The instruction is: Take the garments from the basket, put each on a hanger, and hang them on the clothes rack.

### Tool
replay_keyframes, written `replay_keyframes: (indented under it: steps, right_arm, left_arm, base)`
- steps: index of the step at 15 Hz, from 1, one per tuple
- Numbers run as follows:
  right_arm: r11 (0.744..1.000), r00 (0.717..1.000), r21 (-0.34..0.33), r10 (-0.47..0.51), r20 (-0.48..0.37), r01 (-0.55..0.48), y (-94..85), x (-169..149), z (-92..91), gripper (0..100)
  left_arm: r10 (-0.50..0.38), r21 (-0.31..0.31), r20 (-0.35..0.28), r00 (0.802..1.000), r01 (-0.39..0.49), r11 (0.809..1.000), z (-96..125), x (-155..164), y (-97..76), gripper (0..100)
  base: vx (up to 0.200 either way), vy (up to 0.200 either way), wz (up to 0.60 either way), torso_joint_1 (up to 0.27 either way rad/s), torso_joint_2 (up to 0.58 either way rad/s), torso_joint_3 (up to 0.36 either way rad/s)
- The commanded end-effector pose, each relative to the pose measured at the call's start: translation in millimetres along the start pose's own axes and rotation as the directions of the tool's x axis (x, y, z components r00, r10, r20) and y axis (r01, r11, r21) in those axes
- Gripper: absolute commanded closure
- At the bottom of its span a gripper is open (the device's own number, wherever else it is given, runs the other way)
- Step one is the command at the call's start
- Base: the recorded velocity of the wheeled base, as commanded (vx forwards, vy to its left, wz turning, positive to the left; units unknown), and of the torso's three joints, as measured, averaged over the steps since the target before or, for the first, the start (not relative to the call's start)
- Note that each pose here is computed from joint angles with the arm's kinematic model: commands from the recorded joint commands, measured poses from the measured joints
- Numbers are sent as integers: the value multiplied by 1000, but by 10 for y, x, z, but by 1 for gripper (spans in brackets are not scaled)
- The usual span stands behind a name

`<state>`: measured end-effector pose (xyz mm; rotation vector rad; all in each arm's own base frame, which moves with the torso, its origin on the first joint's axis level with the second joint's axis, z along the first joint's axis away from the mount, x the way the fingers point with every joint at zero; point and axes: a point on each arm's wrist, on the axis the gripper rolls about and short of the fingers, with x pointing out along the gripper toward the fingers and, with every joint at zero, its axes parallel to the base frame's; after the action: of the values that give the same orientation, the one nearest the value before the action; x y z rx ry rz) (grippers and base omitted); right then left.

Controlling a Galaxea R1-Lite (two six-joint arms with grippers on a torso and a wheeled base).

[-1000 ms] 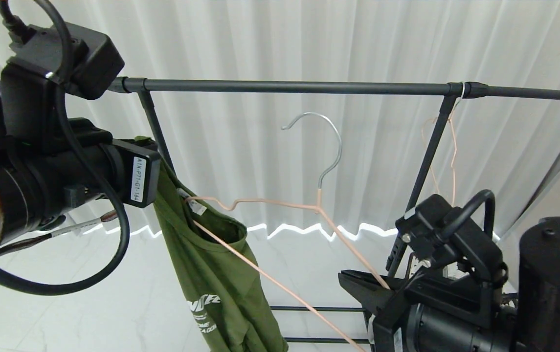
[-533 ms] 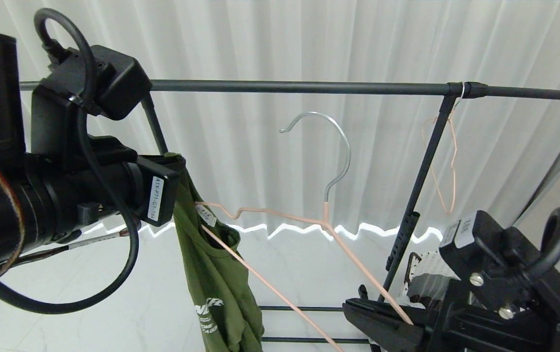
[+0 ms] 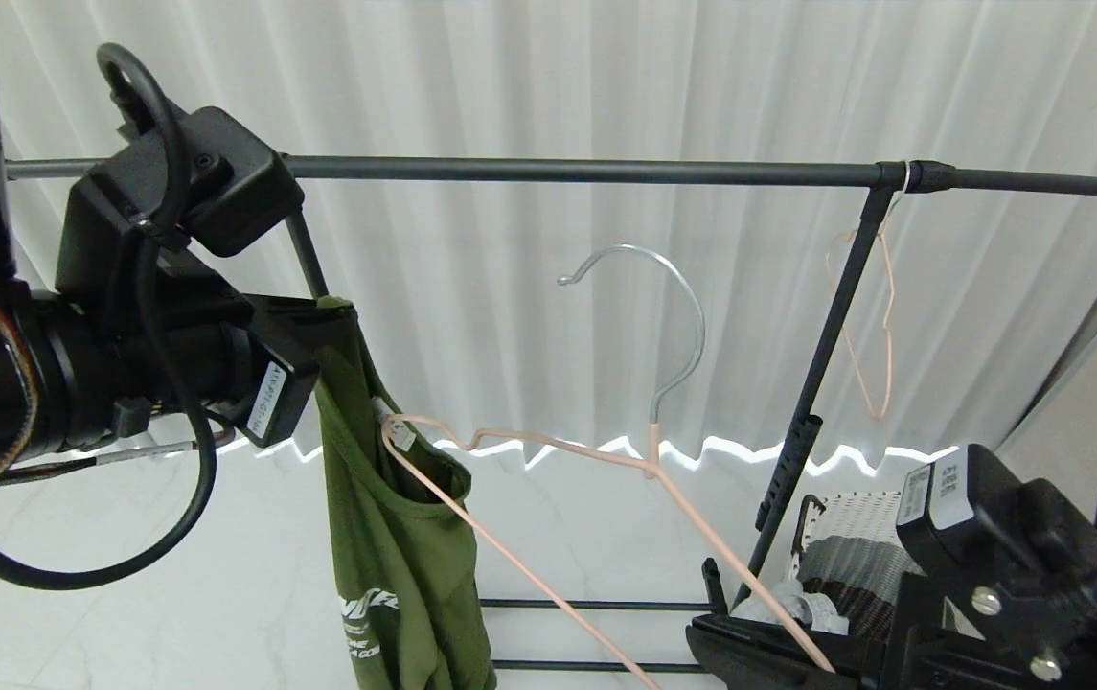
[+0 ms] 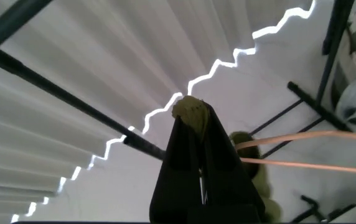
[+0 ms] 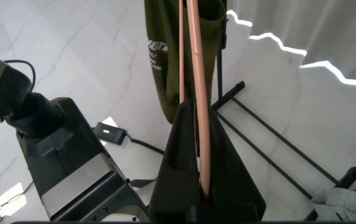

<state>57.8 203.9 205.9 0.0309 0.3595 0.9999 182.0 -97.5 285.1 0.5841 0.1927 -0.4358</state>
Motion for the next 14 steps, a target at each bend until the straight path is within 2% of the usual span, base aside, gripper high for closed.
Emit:
replay_keyframes:
  steps: [1,3,5,7,11,14]
  right_arm:
    - [1000,1000,1,8,6,-8,2,-8,8,100]
    - [1000,1000,1,16,5,-16,5,-9,11,100]
    - [1000,1000,2,19,6,-19,5,-12,14,100]
    - [1000,1000,1,19,9,-19,0,-32,15,100]
    - [1000,1000,-5,18,11,-18,-15,-66,-1,100]
    - [1000,1000,-22,21,19,-21,5,-36,38,100]
  left_arm:
    - [18,-1,-6,1000,-18,1000,-23,-8,53,100]
    - [1,12,-7,1000,-1,1000,-43,-1,37,100]
    - [-71,39,5,997,71,997,-124,-23,-20,100]
    - [-134,37,28,991,133,990,-173,-30,-42,100]
    - [-220,18,85,972,219,976,-216,-25,38,100]
    - [-234,10,101,967,234,972,-210,-38,52,100]
  base:
    - [0,0,0,0,0,0]
    - [0,0,0,0,0,0]
    - [0,0,0,0,0,0]
    - [0,0,0,0,0,0]
    - [0,0,0,0,0,0]
    - [0,0,0,0,0,0]
